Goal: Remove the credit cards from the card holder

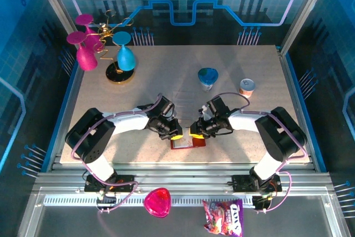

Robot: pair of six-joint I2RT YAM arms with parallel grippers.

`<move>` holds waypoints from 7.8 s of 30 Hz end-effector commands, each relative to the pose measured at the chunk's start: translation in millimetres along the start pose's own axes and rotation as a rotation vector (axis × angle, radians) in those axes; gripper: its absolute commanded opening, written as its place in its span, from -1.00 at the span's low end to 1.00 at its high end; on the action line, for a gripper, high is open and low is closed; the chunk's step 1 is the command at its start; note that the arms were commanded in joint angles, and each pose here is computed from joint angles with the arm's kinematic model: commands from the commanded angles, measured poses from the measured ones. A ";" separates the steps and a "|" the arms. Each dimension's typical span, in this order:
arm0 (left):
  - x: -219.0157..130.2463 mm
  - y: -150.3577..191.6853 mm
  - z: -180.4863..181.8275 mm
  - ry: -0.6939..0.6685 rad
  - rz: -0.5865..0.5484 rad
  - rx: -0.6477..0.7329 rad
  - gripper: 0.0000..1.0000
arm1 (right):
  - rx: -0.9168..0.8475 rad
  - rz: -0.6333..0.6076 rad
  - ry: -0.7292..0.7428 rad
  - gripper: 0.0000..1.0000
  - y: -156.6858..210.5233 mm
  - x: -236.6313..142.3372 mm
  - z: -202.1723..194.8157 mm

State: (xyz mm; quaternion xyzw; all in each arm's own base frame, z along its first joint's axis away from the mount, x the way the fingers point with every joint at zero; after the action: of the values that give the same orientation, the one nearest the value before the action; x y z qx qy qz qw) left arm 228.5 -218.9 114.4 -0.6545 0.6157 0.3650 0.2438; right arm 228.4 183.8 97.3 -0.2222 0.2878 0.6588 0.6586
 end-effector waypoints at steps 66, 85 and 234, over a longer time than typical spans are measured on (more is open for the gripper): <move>9.0 14.2 32.0 -0.095 0.040 -0.028 -0.77 | -0.068 0.088 0.102 -0.48 0.6 13.6 17.7; 8.0 14.7 35.1 -0.096 0.038 -0.034 -0.77 | -0.066 0.066 0.034 -0.59 1.1 10.7 23.4; -107.2 3.4 42.5 0.086 -0.432 -0.048 -0.43 | -1.474 0.447 0.483 -1.00 -99.7 -16.1 154.0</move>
State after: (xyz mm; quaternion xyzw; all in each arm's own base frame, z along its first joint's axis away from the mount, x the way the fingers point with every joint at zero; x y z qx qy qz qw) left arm 221.6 -123.1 172.2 -0.7848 0.4711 0.2921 0.2773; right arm 340.8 271.5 216.6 -0.6787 -0.0485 0.7202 0.1351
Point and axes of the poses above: each hand's point on the last joint's axis, 136 mm out from that joint toward the fingers, its own x axis out along the fingers, its own z axis along the line the jaws close on, y = z × x, the point moved 10 cm from there along -x, back along the fingers, and after that the axes turned 2 degrees about x, right-handed, at the moved point
